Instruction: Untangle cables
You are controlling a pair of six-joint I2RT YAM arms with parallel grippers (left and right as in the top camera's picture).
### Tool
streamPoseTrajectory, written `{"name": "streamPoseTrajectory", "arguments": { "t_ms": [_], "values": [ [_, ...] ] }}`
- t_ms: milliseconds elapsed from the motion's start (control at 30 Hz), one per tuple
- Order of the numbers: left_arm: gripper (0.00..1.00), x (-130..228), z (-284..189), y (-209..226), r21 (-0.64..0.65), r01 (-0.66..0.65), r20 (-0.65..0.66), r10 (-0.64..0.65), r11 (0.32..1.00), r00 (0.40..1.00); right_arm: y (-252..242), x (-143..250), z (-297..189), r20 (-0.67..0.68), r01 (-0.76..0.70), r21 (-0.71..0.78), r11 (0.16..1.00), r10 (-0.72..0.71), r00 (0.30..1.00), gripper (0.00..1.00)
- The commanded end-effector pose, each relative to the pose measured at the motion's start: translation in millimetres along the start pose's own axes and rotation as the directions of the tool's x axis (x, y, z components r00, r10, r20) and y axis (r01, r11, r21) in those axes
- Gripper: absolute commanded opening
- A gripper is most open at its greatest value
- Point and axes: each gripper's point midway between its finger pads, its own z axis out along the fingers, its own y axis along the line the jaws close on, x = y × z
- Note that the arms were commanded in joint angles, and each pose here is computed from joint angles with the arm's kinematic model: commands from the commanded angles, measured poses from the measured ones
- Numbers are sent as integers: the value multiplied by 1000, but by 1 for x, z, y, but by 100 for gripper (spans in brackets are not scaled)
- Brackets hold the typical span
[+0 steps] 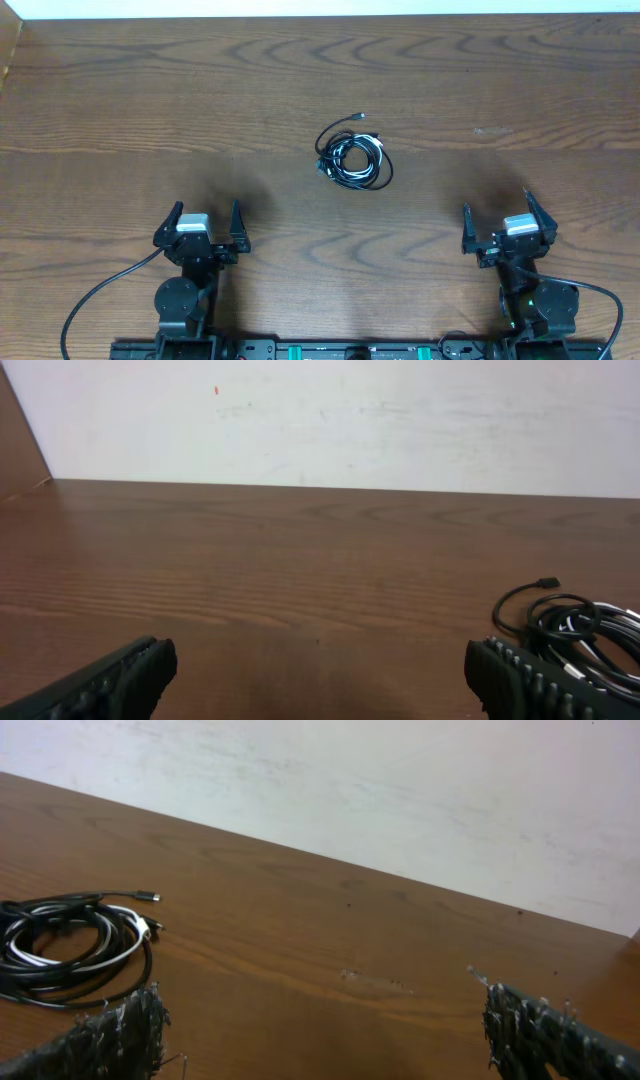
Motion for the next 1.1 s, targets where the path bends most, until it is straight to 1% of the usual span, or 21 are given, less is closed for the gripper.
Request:
{"name": "streamPoseTrajectory", "arguments": {
  "t_ms": [0, 300, 400, 433, 533, 600, 667, 700, 767, 800, 867, 933, 1000, 1067],
  "values": [
    [98, 17, 1, 4, -22, -17, -50, 16, 1000, 999, -1, 1, 0, -2, -2, 5, 1000, 2, 1000, 99],
    [98, 17, 1, 4, -21, -16, -50, 15, 1000, 999, -1, 1, 0, -2, -2, 5, 1000, 2, 1000, 99],
    [98, 15, 1, -5, 32, -6, -42, 8, 999, 999, -1, 1, 0, -2, -2, 5, 1000, 2, 1000, 99],
    [98, 12, 1, -9, 52, -6, -29, 8, 999, 1000, -1, 1, 0, -2, -2, 5, 1000, 2, 1000, 99],
    [98, -6, 1, -10, 56, -8, 42, 5, 998, 999, -1, 1, 0, -2, -2, 5, 1000, 2, 1000, 99],
    [98, -39, -3, -11, 60, -10, 175, -1, 998, 985, -1, 1, 0, -2, -2, 5, 1000, 2, 1000, 99],
    [98, -78, -14, -12, 64, -13, 333, -9, 998, 943, -1, 1, 0, -2, -2, 5, 1000, 2, 1000, 99],
    [98, -98, -22, -12, 68, -11, 409, -17, 998, 913, -1, 1, 0, -2, -2, 5, 1000, 2, 1000, 99],
    [98, -143, -46, -13, 103, 29, 560, -82, 994, 825, -1, 1, 0, -2, -2, 5, 1000, 2, 1000, 99],
    [98, -162, -58, -13, 124, 46, 612, -113, 991, 782, -1, 1, 0, -2, -2, 5, 1000, 2, 1000, 99],
    [98, -197, -81, -14, 167, 70, 679, -166, 984, 715, -1, 1, 0, -2, -2, 5, 1000, 2, 1000, 99],
    [98, -225, -99, -22, 213, 41, 702, -183, 976, 688, -1, 1, 0, -2, -2, 5, 1000, 2, 1000, 99],
    [98, -247, -111, -33, 252, 1, 697, -183, 968, 694, -1, 1, 0, -2, -2, 5, 1000, 2, 1000, 99],
    [98, -268, -116, -38, 286, 9, 663, -205, 958, 720, -1, 1, 0, -2, -2, 5, 1000, 2, 1000, 99]
  ]
}}
